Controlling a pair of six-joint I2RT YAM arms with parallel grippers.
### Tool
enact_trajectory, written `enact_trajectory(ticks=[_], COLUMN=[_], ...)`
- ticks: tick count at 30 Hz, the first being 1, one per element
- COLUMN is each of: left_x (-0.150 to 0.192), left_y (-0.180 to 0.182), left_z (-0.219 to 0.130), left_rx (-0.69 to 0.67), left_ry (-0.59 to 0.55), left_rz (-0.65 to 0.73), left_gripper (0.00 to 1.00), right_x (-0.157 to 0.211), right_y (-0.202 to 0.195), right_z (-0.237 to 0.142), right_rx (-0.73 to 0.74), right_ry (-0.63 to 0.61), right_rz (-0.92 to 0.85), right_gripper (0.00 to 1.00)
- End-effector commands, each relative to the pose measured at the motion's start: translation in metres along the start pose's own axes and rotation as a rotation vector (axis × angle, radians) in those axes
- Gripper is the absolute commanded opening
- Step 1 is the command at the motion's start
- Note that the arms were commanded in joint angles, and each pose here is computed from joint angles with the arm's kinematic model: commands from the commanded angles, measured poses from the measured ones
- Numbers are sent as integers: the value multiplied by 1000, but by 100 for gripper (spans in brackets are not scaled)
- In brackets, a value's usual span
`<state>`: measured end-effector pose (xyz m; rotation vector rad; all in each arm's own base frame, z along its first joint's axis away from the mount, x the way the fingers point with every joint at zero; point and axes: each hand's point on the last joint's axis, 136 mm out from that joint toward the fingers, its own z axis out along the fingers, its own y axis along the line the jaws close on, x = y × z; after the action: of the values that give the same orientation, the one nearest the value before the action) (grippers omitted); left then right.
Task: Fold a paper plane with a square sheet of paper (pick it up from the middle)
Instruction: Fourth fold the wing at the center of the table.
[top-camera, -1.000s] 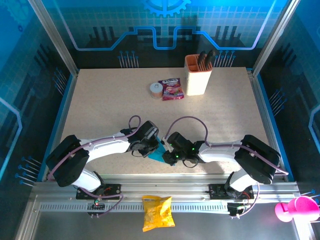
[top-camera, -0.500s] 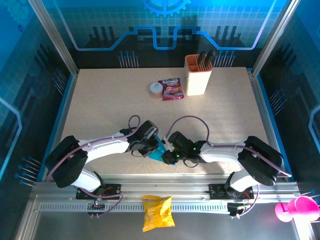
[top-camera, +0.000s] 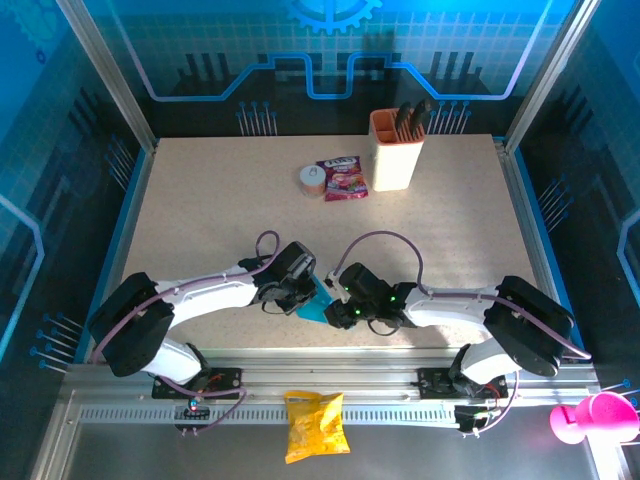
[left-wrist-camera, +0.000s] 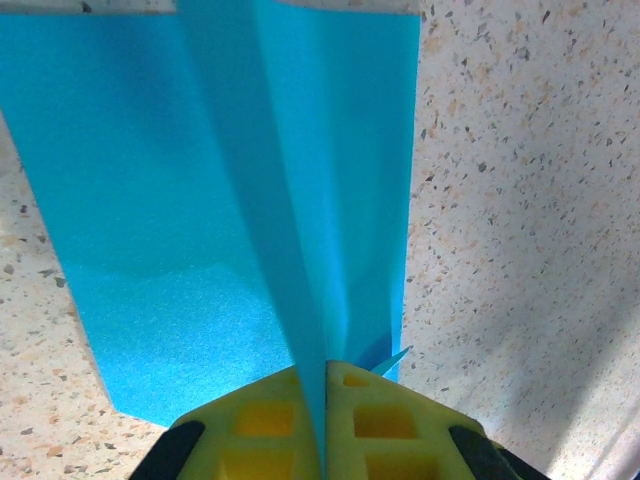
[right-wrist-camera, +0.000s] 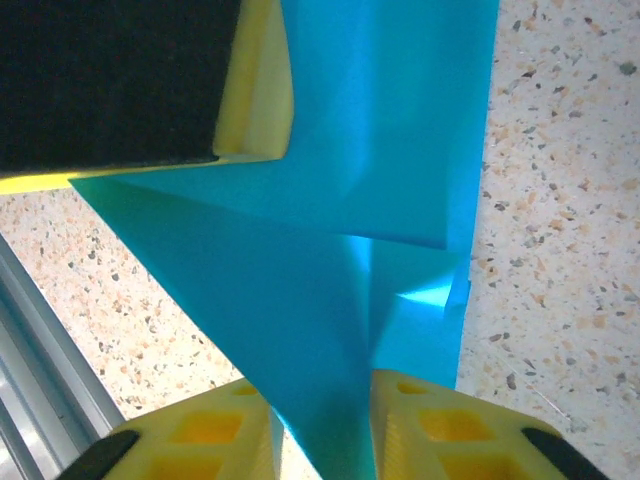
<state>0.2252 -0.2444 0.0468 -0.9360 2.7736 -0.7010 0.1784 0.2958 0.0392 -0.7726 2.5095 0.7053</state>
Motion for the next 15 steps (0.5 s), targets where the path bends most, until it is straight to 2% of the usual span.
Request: enact_trajectory(ticks=[1,5,8,15], left_x=[0,0,0,0], left_y=[9,11,11,12], left_z=[-1,1,1,3], left_rx=[-25,-31,-35,-40], left_ry=[-4,-2,-2,-1], left_rz=[-10,-11,-8,-7], left_gripper=[0,0,0,0], right_x=[9,12,13,10], right_y=[-1,-2,-2,-1], right_z=[2,2,0,-7], right_rx=[-2,0,-2,-3], right_ry=[20,24,26,4], right_rz=[8,13,17,20], right_gripper=[26,26,32,33])
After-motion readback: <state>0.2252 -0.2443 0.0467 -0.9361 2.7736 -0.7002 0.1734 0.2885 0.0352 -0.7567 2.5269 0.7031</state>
